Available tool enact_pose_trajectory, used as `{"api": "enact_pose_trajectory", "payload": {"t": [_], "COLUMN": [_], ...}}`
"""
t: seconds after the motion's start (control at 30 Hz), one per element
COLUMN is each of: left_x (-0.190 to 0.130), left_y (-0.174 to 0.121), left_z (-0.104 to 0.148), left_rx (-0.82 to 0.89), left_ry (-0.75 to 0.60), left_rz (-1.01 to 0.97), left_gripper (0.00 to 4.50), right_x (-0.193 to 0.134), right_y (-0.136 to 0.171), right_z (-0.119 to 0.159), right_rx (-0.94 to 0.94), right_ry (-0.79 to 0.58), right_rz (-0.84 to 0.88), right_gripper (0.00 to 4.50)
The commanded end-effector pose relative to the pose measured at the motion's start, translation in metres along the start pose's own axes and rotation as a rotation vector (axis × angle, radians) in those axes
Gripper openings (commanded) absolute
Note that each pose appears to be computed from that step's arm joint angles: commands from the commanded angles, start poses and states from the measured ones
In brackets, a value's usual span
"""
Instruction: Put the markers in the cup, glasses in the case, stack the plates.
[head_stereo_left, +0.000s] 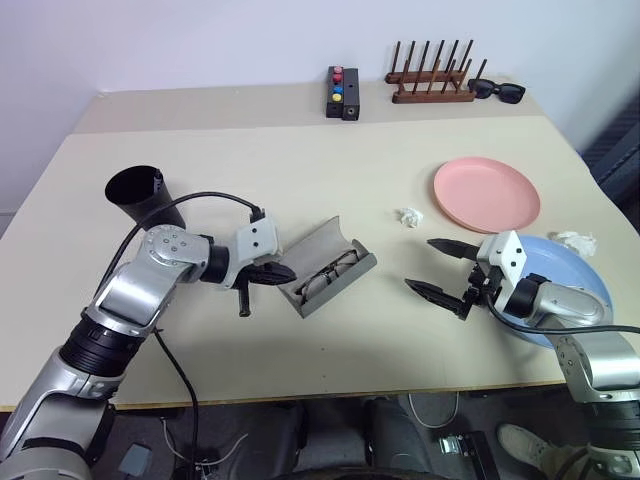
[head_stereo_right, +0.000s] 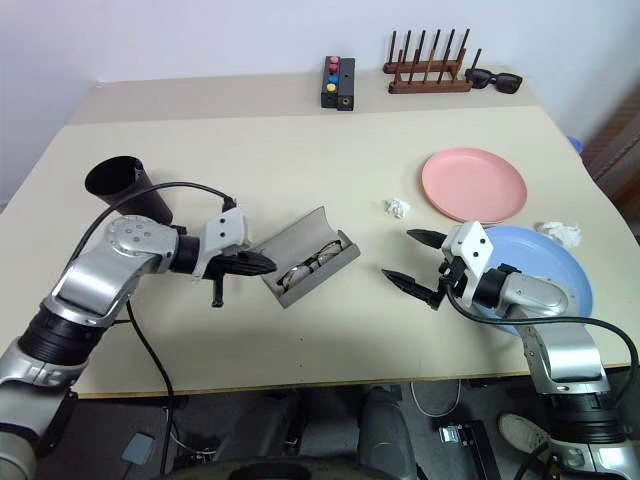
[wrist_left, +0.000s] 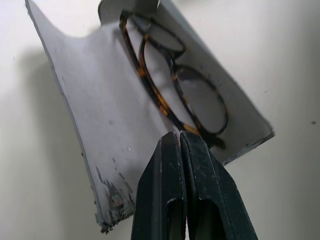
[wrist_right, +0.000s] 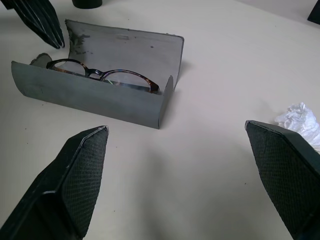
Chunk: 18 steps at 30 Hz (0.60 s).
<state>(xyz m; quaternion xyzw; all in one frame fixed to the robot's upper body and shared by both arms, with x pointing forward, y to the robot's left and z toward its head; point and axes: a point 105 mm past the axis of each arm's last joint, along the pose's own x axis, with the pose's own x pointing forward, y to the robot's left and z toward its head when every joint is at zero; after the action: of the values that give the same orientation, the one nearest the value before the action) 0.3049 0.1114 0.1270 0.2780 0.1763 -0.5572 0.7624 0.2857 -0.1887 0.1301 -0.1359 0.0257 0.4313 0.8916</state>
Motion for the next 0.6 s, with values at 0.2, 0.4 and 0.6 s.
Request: {"api": "enact_pose_trajectory", "payload": {"t": [0.2, 0.4, 0.6], "left_x": [0.004, 0.011, 0.016], "left_y": [0.034, 0.055, 0.073], "left_z": [-0.009, -0.010, 0.003], "left_rx": [0.110, 0.149, 0.147], "left_ry": [0.160, 0.194, 0.151], "left_rz": [0.256, 0.367, 0.431], "left_gripper": [0.06, 0.06, 0.06], "right_x": [-0.003, -0.003, -0.002], "right_y": [-0.003, -0.003, -0.003], "right_z": [0.011, 0.012, 0.014], "right_rx": [-0.037, -0.039, -0.039], "right_ry": [-0.041, -0.040, -0.042], "right_rz": [-0.016, -0.016, -0.017], "right_gripper": [4.50, 4.50, 4.50]}}
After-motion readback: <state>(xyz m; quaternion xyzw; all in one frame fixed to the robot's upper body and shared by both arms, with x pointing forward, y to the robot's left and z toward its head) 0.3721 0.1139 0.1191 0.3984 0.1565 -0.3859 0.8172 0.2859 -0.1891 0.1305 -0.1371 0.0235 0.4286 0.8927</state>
